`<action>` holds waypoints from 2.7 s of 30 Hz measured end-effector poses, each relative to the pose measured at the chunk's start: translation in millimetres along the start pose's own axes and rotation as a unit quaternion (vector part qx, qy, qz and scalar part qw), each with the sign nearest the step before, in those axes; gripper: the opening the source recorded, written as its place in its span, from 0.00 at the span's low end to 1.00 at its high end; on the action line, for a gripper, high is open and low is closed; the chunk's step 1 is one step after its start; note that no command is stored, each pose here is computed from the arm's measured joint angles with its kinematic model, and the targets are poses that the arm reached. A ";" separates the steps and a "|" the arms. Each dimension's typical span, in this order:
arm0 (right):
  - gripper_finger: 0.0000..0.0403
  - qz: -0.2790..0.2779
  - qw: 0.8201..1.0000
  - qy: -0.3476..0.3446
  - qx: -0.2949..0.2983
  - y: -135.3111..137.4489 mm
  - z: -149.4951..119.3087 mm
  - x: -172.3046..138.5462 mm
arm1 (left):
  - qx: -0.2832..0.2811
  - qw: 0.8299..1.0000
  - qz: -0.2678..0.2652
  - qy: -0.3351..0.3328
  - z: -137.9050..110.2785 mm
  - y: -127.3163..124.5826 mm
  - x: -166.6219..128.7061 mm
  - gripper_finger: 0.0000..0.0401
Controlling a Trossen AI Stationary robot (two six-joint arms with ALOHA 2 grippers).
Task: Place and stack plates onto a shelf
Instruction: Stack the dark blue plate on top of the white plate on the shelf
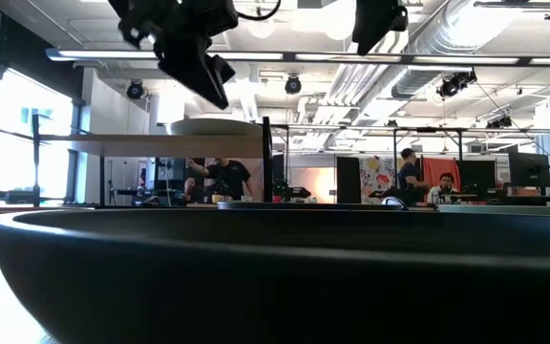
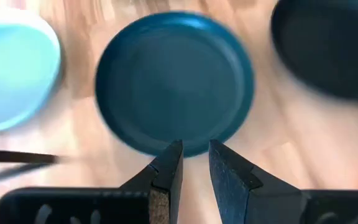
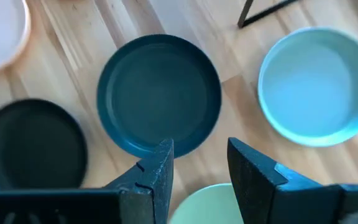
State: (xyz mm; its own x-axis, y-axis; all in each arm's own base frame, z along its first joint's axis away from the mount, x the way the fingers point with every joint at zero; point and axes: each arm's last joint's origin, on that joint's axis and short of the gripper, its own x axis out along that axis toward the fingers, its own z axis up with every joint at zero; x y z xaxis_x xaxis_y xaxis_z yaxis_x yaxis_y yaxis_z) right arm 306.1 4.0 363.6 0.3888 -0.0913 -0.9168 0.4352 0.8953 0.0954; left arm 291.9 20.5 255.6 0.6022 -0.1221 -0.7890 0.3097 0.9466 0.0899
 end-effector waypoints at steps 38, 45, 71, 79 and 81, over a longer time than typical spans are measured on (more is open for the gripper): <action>0.32 0.004 0.990 0.007 0.139 76.2 -50.1 -3.4 | 0.231 0.971 0.011 0.061 5.6 -29.2 61.4 0.17; 0.32 0.003 0.990 0.007 0.138 76.7 -50.7 -3.6 | 0.225 0.972 0.015 0.072 4.7 -33.3 70.2 0.16; 0.32 0.001 0.989 0.003 0.147 76.9 -50.5 -3.9 | 0.284 0.953 0.015 0.107 1.7 -55.1 95.6 0.23; 0.32 0.002 0.988 0.003 0.152 77.0 -50.7 -3.9 | 0.280 0.954 -0.001 0.107 -0.1 -56.5 100.3 0.22; 0.32 0.002 0.988 0.003 0.152 77.1 -50.8 -3.9 | 0.281 0.952 -0.008 0.120 -3.7 -57.7 105.3 0.22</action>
State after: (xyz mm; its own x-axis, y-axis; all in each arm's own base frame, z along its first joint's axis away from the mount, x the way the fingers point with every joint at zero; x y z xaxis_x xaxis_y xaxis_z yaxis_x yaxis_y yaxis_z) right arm 296.9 95.6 354.9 0.3862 -0.0855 -0.9184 0.6586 0.7227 0.2096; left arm 334.8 -45.9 165.1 0.4282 0.0001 -0.9037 0.7030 0.6283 0.3332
